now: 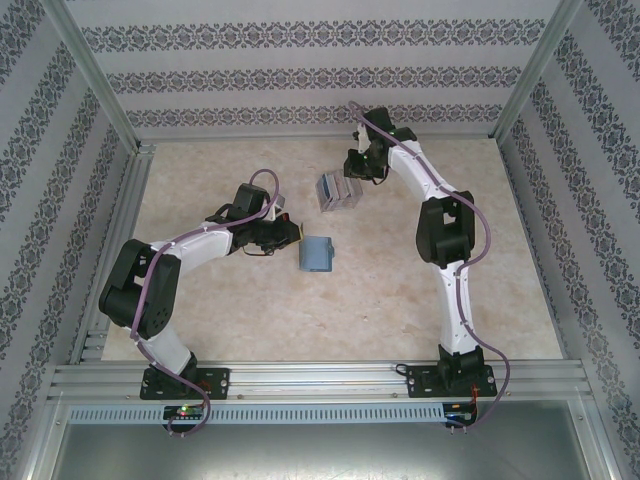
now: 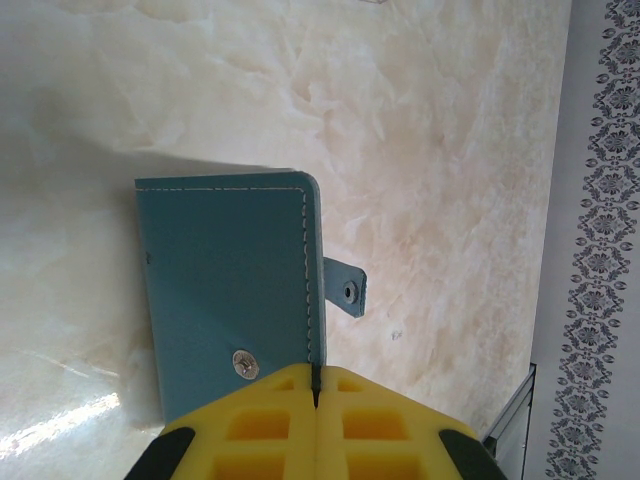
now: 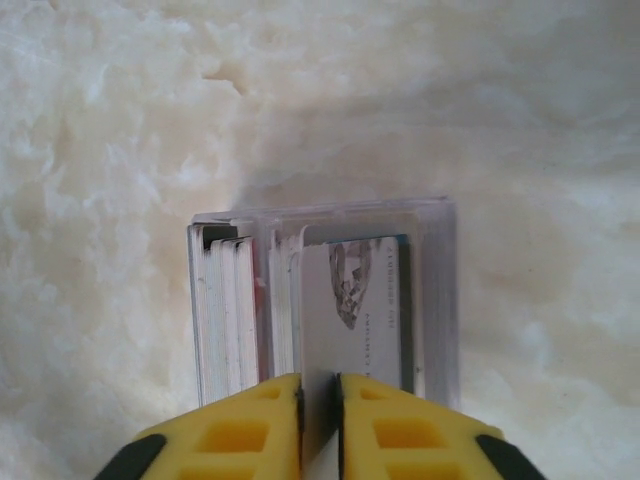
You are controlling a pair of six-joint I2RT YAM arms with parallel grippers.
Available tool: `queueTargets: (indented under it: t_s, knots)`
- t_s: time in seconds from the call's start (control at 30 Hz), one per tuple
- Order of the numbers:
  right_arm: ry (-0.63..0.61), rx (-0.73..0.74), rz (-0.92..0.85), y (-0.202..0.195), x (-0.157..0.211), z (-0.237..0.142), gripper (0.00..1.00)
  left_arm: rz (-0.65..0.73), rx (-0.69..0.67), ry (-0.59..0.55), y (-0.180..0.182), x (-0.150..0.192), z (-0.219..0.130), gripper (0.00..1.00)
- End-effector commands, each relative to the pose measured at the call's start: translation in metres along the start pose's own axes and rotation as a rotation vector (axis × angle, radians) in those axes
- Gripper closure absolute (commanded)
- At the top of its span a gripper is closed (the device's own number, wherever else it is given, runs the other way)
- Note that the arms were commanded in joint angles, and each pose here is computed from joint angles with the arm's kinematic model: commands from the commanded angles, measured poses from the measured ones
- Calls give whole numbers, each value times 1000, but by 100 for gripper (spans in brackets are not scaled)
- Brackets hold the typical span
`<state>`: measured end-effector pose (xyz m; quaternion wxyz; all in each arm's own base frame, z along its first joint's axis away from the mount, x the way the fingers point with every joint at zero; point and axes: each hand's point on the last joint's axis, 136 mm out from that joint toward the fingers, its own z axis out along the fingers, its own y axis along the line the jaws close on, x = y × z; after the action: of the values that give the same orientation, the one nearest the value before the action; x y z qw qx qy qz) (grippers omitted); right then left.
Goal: Put the credit cards into the card holder
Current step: Pick up the credit card from the storage box.
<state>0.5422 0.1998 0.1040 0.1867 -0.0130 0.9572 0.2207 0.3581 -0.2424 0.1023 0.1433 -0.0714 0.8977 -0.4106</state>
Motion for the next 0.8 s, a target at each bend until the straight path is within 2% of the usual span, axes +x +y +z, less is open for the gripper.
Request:
queueTargets:
  t_s: [0.0,0.33,0.63,0.77]
  knots:
    - [-26,-26,-2,6,-6,-19,88,26,39,-5,-12,0,0,100]
    - [-100,-13,-2,-6,-23,-60,92,-2,26,-33,-5,0,0,100]
    - [-169,-97,-19,20,-11,-108,94,-89,19,-238,11,-7,-22,100]
    - [-155,-219,-44,57,23,-133,94,-177,55,-337,22,-4,-29,100]
